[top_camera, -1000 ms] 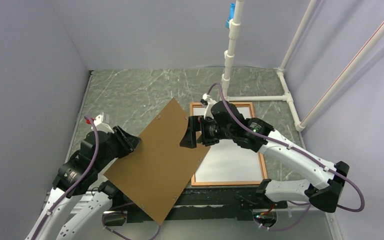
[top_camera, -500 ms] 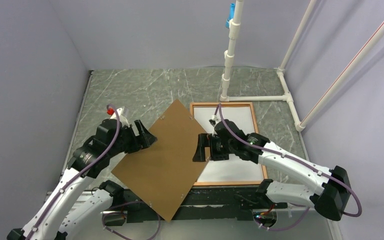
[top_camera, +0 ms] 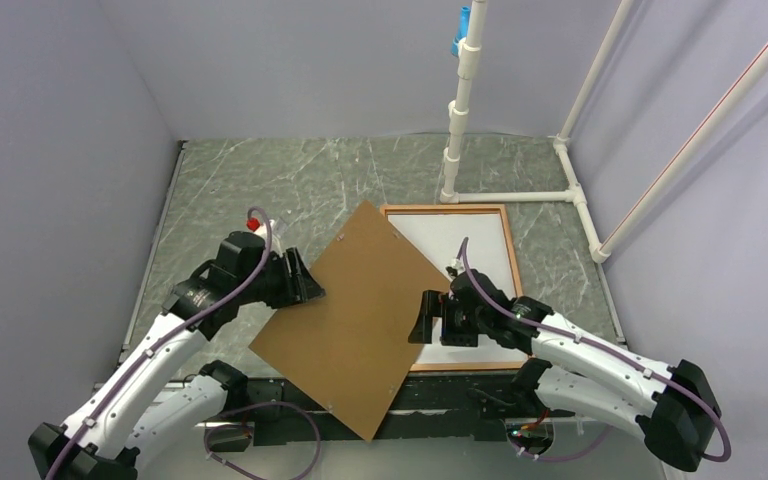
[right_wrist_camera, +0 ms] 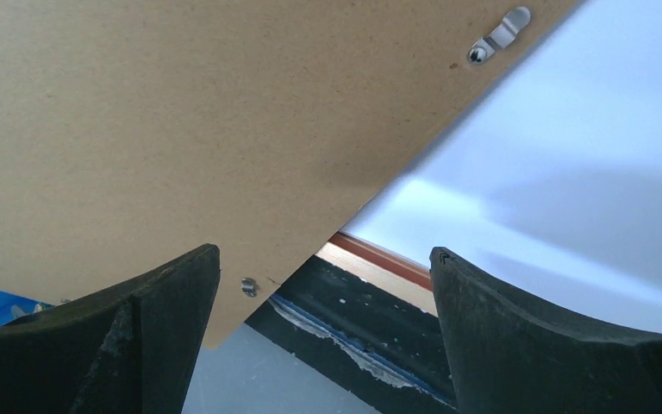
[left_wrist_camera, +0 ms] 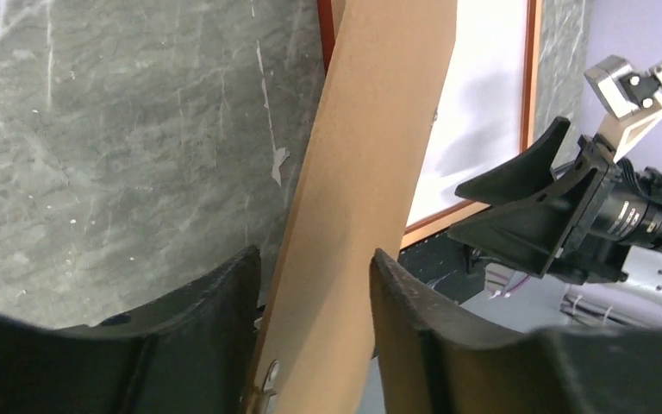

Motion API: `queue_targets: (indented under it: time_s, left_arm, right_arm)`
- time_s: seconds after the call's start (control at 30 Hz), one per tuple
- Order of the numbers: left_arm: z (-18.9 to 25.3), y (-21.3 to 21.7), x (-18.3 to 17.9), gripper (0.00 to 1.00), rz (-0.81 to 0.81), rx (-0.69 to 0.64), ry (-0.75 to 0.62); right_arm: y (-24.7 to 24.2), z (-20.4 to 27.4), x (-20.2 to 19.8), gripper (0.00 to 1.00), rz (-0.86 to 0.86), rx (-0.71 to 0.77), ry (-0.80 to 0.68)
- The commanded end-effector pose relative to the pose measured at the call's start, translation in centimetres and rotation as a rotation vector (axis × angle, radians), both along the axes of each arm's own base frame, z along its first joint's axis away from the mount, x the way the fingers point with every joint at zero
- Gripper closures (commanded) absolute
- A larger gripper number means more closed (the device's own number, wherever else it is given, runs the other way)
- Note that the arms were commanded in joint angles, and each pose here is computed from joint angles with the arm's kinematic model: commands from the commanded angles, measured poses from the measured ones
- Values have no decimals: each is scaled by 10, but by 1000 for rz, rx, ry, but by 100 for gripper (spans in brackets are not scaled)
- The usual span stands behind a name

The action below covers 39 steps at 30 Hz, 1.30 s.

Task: Put the photo into the frame

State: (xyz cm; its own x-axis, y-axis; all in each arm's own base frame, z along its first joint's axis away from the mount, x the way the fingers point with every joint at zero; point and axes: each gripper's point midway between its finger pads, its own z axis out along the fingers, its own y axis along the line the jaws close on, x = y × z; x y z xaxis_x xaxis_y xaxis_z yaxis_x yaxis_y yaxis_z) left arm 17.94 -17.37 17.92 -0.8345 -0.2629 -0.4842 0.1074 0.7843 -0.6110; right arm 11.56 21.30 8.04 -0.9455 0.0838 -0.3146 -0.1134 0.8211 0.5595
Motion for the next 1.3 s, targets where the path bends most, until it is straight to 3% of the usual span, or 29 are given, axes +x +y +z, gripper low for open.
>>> queue_targets:
  time_s: [0.0, 0.27, 0.53, 0.77, 1.0, 1.27]
  left_arm:
    - [15, -14, 4, 54, -65, -57, -52]
    - [17, -12, 5, 99, -36, -72, -60]
    - [31, 8, 16, 100, 145, -86, -111]
    - [80, 35, 9, 100, 322, -259, -298]
    - [127, 64, -11, 100, 440, -447, -468]
    - [167, 73, -34, 100, 429, -565, -557]
  right_arm:
    - [9, 12, 10, 6, -21, 69, -40]
    - [9, 32, 18, 6, -18, 68, -79]
    - [3, 62, 25, 4, -70, 123, -138]
    - [0, 81, 32, 1, -108, 215, -187]
    - [20, 111, 45, 1, -51, 426, -225]
    - [36, 143, 68, 1, 35, 652, -267]
